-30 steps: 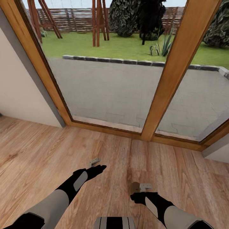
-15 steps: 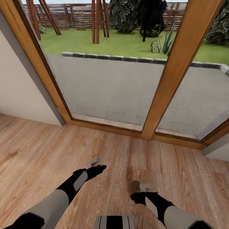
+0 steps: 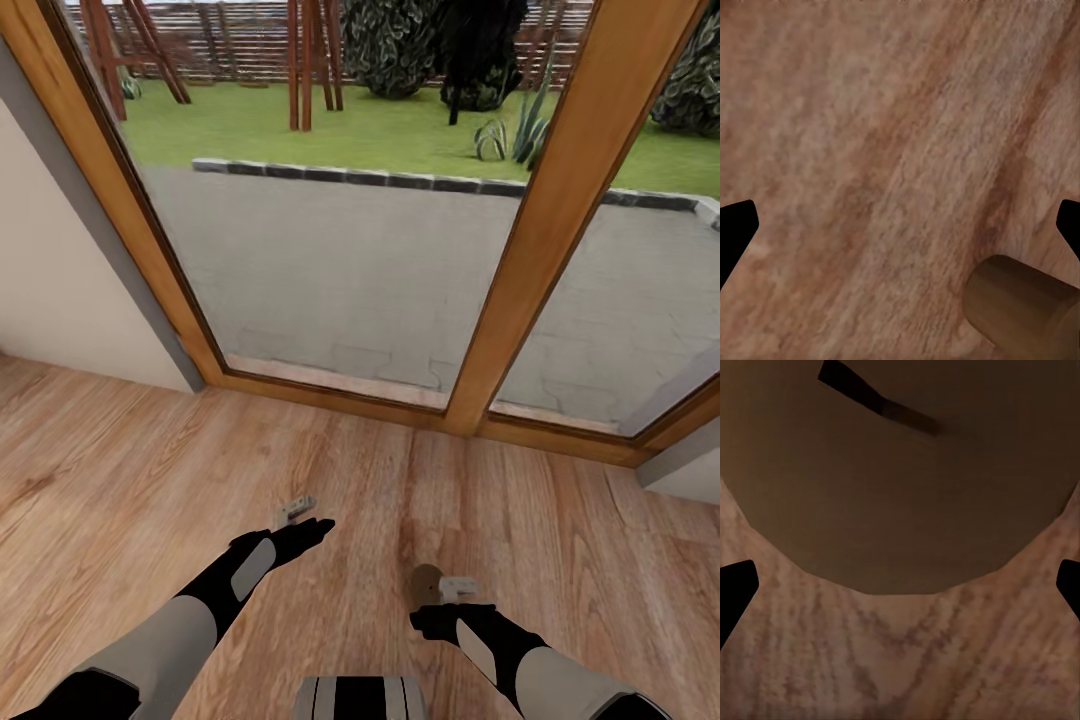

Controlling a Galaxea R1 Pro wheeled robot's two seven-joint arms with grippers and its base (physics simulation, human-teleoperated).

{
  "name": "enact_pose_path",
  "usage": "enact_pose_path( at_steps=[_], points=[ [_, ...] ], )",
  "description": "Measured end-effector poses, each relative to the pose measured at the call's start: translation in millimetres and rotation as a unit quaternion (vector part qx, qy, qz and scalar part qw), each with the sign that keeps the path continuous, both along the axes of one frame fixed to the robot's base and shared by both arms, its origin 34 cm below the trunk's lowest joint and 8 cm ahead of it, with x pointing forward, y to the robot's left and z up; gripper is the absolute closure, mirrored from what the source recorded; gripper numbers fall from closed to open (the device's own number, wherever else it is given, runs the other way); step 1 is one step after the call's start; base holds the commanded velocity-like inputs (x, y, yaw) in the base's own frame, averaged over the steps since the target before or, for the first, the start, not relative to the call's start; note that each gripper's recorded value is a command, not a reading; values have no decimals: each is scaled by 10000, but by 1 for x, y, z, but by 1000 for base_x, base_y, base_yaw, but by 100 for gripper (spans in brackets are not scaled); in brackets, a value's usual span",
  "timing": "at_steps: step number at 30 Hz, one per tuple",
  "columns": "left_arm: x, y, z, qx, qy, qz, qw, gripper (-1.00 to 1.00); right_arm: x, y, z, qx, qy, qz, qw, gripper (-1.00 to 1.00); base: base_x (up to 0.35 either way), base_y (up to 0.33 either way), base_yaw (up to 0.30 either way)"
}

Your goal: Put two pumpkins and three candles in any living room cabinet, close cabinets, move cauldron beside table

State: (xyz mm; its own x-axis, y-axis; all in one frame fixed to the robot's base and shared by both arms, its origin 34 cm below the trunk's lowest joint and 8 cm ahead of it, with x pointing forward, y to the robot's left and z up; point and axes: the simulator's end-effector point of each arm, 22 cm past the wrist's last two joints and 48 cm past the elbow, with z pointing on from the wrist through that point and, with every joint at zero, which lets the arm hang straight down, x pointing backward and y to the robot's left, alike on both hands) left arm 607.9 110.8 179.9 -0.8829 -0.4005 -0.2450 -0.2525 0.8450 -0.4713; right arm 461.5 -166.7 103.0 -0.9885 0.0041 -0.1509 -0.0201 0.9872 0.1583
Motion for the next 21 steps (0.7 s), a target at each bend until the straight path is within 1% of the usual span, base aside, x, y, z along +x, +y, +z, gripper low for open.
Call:
enact_pose_path(
  at_steps=[5, 15, 18, 21],
  points=[
    [-6, -1, -9, 1, 90, -4, 10000, -100, -6, 0, -7, 0, 82, 0, 10000, -100, 0, 0, 0],
    [-6, -2, -9, 0, 89, -8, 10000, -100, -6, 0, -7, 0, 81, 0, 10000, -100, 10, 0, 0],
    [-6, -2, -9, 0, 87, -8, 10000, -100, -6, 0, -6, 0, 80, 0, 10000, -100, 143, 0, 0],
    [-6, -3, -8, -2, 86, -5, 10000, -100, -6, 0, -6, 0, 79, 0, 10000, -100, 268, 0, 0]
  ],
)
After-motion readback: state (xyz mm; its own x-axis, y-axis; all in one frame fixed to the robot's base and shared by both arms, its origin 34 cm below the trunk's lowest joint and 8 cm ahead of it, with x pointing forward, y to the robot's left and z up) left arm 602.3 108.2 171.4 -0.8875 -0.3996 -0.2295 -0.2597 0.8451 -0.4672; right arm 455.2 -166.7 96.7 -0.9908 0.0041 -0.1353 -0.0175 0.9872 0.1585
